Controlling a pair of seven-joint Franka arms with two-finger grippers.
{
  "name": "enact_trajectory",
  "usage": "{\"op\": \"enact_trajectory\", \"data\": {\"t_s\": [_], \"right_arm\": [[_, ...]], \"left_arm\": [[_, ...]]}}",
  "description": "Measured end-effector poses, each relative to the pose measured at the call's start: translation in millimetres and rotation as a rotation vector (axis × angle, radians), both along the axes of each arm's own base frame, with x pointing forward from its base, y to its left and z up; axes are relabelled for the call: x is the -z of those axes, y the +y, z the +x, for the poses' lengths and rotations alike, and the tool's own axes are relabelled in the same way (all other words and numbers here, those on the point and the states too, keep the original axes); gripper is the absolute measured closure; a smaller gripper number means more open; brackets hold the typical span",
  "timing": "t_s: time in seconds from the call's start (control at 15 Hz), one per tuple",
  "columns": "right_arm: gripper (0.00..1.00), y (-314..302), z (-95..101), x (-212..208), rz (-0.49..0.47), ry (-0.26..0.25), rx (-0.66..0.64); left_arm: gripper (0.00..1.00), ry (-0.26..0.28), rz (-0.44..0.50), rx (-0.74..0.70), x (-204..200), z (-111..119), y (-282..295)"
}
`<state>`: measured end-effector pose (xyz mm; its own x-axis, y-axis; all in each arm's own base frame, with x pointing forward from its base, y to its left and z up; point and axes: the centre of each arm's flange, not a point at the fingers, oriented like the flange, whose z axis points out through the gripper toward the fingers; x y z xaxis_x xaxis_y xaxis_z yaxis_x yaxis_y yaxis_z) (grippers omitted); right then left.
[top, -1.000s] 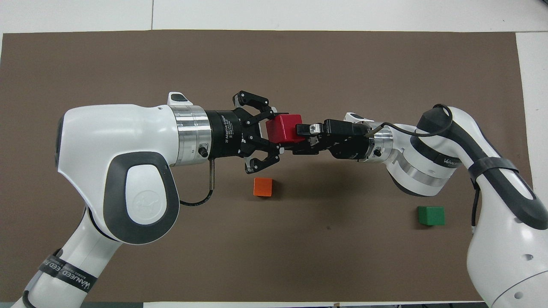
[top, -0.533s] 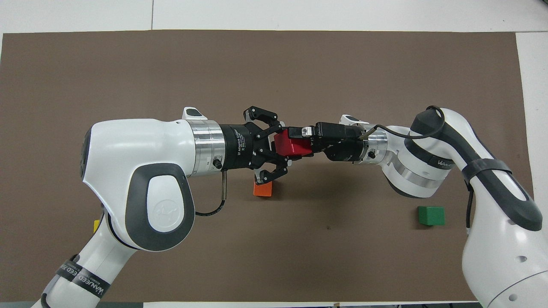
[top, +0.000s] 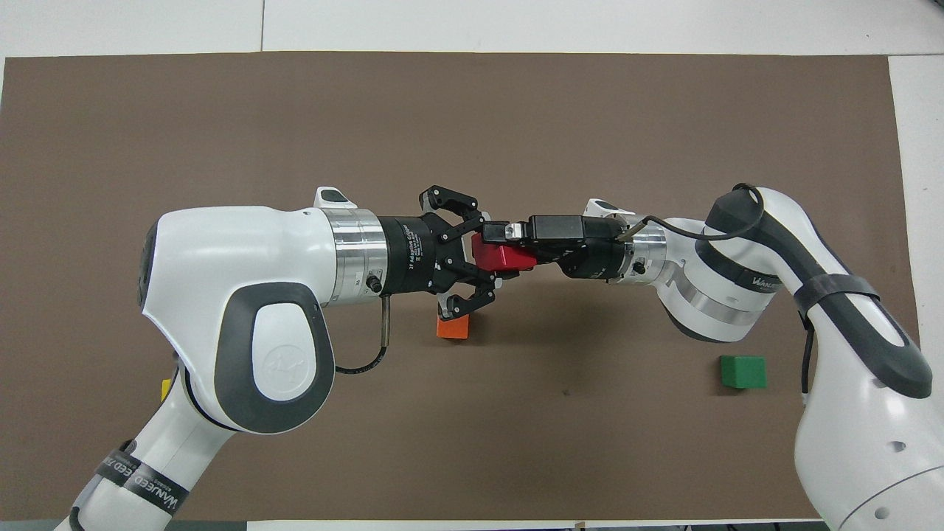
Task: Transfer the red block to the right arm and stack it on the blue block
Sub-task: 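Grasp the red block with the right gripper and open the left gripper, then carry the red block with the right gripper while the left gripper withdraws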
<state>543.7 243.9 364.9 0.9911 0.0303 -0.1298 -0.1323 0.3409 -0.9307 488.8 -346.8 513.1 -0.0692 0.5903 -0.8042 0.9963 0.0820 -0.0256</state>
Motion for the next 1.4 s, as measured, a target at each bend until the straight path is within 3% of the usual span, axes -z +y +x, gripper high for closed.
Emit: {"op": "enact_trajectory", "data": {"t_s": [0.93, 1.0, 1.27, 1.4], "right_arm": [[0.42, 18, -3.8, 1, 0.003, 0.023, 0.02], [0.42, 19, -3.5, 1, 0.005, 0.025, 0.025], [0.42, 23, -3.4, 1, 0.004, 0.035, 0.041], [0.42, 23, -3.3, 1, 0.004, 0.036, 0.042]], "left_arm": [[0.46, 0.016, 0.003, 0.01, 0, 4, 17], [0.42, 0.014, 0.002, 0.011, -1, 4, 17], [0.01, -0.02, -0.006, 0.004, -20, -1, 21], [0.0, -0.036, -0.011, -0.022, -34, 4, 42]]}}
